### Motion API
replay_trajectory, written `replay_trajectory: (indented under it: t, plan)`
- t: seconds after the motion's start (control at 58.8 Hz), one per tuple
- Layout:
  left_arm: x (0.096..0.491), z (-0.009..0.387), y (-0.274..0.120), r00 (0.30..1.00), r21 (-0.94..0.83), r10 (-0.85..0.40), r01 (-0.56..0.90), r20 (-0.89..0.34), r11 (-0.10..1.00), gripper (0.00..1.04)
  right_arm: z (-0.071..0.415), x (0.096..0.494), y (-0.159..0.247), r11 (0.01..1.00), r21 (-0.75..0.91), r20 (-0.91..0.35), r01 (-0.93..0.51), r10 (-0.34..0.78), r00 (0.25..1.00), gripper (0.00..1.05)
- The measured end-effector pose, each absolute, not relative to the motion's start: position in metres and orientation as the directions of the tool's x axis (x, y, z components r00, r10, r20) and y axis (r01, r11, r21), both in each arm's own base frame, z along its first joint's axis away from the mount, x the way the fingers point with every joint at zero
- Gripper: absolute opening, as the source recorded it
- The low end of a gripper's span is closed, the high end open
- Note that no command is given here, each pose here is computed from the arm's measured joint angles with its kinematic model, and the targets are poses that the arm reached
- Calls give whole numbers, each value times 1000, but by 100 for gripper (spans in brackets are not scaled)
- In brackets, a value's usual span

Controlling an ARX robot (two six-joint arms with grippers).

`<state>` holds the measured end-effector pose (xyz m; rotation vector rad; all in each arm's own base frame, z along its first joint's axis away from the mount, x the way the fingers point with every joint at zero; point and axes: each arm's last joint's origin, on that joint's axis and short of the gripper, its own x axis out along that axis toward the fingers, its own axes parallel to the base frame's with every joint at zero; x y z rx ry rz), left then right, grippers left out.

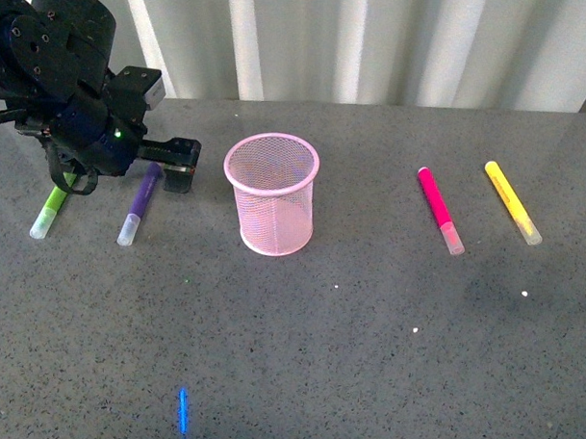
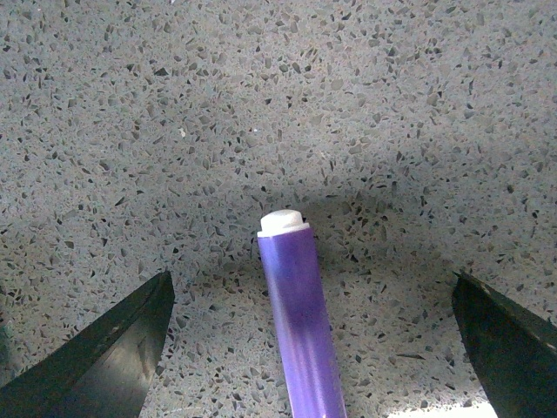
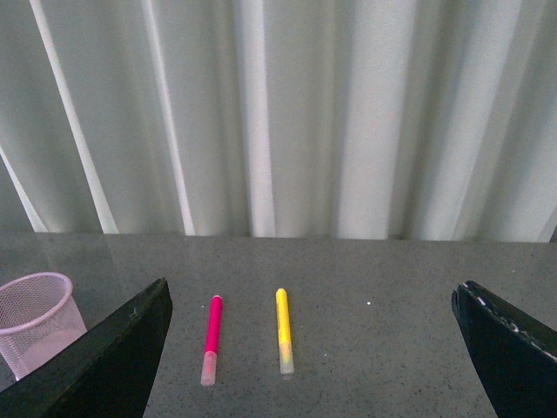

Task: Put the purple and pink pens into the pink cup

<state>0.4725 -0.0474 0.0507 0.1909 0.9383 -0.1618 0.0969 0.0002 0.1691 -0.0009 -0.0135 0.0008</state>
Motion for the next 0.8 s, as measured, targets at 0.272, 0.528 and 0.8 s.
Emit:
replay_trajectory:
  t: [0.272, 0.528, 0.8]
  plan:
    - [474, 50, -48, 574, 90, -55, 222, -817, 971, 98, 169, 97, 0, 1000, -1, 14, 0, 0, 1000, 98]
    - [473, 49, -51, 563, 81, -64, 230, -824, 970, 70, 169, 97, 0, 1000, -1, 14, -1, 1, 1000, 98]
    - [471, 47, -54, 542, 63, -69, 220, -837, 973, 32, 169, 97, 0, 1000, -1, 14, -1, 1, 1000, 98]
